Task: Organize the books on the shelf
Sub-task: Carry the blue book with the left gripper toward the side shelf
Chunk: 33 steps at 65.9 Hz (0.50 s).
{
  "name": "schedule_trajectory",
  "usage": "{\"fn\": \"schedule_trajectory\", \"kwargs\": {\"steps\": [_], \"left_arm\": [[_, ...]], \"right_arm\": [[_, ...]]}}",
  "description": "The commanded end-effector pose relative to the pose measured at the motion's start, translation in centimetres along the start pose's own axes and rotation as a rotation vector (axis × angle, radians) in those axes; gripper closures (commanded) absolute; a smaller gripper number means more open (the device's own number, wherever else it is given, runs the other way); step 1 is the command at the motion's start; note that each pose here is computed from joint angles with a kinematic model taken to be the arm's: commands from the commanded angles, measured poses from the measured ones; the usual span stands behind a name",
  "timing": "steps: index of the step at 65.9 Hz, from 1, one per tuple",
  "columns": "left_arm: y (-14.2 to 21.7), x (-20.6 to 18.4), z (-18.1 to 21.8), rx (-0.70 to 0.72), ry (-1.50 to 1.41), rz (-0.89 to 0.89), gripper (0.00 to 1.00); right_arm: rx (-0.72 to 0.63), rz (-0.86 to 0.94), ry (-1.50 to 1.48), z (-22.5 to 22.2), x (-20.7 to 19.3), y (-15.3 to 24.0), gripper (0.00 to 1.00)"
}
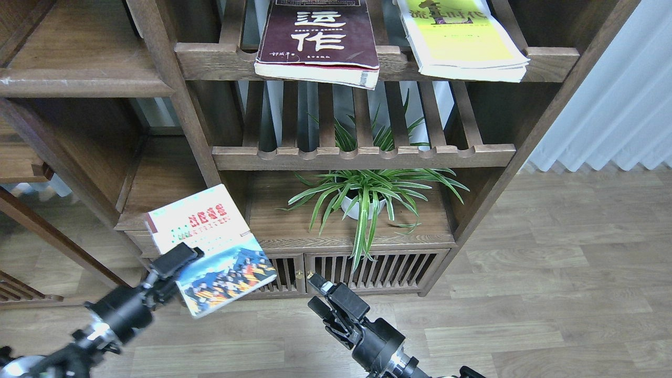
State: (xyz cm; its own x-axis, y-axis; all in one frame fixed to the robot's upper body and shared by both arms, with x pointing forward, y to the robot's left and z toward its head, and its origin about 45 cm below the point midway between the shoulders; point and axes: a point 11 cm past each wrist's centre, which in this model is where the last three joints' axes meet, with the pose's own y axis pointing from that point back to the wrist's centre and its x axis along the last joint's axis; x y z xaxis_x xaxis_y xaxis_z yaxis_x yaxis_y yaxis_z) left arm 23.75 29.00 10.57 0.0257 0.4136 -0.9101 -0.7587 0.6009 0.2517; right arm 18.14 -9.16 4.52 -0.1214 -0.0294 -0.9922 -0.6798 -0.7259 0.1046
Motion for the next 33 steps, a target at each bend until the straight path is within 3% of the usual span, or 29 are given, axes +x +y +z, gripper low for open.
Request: {"fn": "schedule_trajectory", "kwargs": {"steps": [1,18,33], "left_arm": [[-0.5,-0.1,1.4,-0.021,-0.121,0.001,0.9],[0.9,-0.3,5.1,-0.131,-0.428,0.063,0.92],[3.5,-0.7,2.9,-0.117,-0.484,0.143,0.92]], "right_arm": [[0.005,0.001,0.003,-0.3,0.0,-0.1,0.06],[0.019,0.002,0.003,-0.7,0.0,-0.1,0.06],[0.028,0.022,0.004,-1.1,0.6,0.1,0.06]]}}
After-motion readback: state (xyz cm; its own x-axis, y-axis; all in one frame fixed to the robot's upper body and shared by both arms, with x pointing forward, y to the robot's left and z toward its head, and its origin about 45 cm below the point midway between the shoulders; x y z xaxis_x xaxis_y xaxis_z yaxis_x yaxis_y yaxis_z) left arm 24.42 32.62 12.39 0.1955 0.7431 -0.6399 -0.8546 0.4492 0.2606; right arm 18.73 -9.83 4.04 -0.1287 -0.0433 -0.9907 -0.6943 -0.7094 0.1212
